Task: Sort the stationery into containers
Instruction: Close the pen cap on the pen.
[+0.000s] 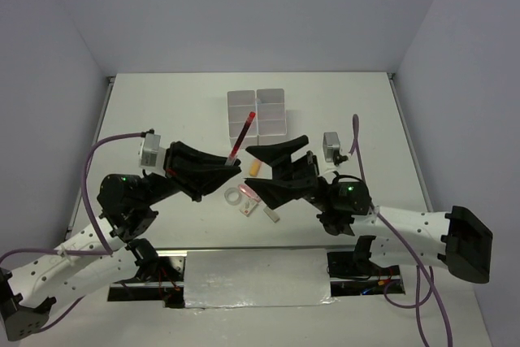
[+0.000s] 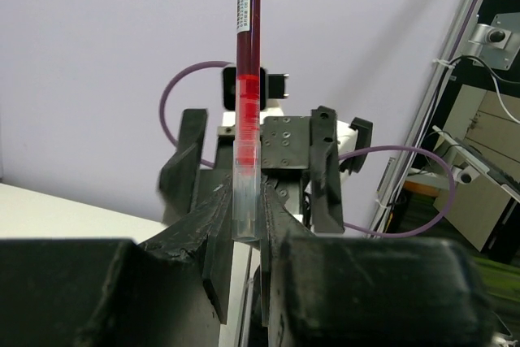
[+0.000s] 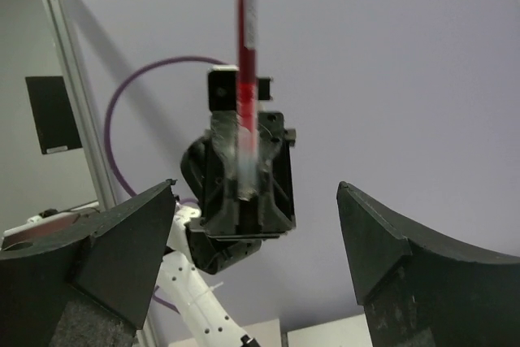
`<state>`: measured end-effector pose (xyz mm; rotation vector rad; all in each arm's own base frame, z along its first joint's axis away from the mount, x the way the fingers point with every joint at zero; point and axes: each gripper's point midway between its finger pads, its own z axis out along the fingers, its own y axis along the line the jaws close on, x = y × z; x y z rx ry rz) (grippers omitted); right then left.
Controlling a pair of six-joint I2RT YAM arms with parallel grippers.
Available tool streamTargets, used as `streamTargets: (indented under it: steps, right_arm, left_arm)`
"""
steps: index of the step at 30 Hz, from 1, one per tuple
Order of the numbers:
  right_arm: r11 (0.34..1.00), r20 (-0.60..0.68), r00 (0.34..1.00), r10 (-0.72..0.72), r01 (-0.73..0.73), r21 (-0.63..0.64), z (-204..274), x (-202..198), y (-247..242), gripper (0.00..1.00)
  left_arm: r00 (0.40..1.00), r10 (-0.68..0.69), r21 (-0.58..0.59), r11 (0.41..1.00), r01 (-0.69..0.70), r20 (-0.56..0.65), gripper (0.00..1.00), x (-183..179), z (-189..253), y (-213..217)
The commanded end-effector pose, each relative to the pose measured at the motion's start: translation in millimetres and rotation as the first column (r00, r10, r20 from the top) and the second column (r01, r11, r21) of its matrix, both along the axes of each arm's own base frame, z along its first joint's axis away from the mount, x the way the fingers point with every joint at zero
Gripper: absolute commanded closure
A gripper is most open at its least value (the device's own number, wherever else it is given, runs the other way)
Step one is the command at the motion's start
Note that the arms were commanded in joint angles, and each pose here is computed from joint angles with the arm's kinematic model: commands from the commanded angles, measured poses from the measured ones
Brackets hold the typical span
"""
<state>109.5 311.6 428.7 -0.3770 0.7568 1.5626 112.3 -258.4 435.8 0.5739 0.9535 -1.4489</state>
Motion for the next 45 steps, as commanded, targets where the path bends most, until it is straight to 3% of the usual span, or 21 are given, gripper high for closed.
streamTargets:
  steps: [1, 6, 13, 20, 25, 33, 34, 38, 39, 45]
  right_arm:
    - [0.999, 0.093, 0.995, -0.028, 0.024, 0.043, 22, -14, -19, 0.12]
    - [0.997, 0.13, 0.989, -0.077, 0.076, 0.011, 43, -9, -21, 0.11]
    - [0.981, 0.098, 0.989, -0.11, 0.123, -0.147, 57, 21, 4, 0.1]
    - [0.983, 0.146, 0.987, -0.073, 0.096, -0.153, 80, 26, 2, 0.17]
    - [0.985, 0.158, 0.988, 0.0, 0.028, -0.173, 80, 23, 5, 0.4]
    - [0.985, 0.185, 0.982, 0.051, -0.018, -0.172, 88, 6, -8, 0.45]
    - [0.985, 0.189, 0.981, 0.054, -0.022, -0.171, 89, 4, -9, 0.57]
    - [0.982, 0.184, 0.98, 0.071, -0.037, -0.183, 84, 2, -9, 0.87]
    - [0.983, 0.181, 0.981, 0.072, -0.039, -0.18, 83, 2, -10, 1.0]
    - [0.981, 0.174, 0.981, 0.083, -0.05, -0.187, 73, 2, -6, 1.0]
  left_arm:
    - [0.996, 0.033, -0.075, 0.997, -0.026, 0.086, 1.0, -8, 31, 13]
    - [0.998, -0.006, -0.04, 0.999, 0.009, 0.067, 1.0, -8, 22, 5]
    - [0.997, -0.05, 0.003, 0.999, 0.05, 0.057, 1.0, -13, 11, 0]
    - [0.997, -0.056, 0.032, 0.998, 0.055, 0.046, 1.0, -13, 3, -2]
    - [0.997, -0.06, 0.049, 0.997, 0.058, 0.053, 1.0, -14, 1, -3]
    - [0.998, -0.041, 0.073, 0.997, 0.038, 0.043, 1.0, -10, -6, -4]
    - [0.998, -0.041, 0.075, 0.996, 0.037, 0.042, 1.0, -10, -7, -5]
    - [0.999, -0.026, 0.074, 0.997, 0.023, 0.039, 1.0, -7, -7, -4]
    - [0.999, -0.023, 0.075, 0.997, 0.019, 0.042, 1.0, -7, -7, -4]
    - [0.997, -0.036, 0.085, 0.996, 0.03, 0.074, 1.0, -11, 0, -4]
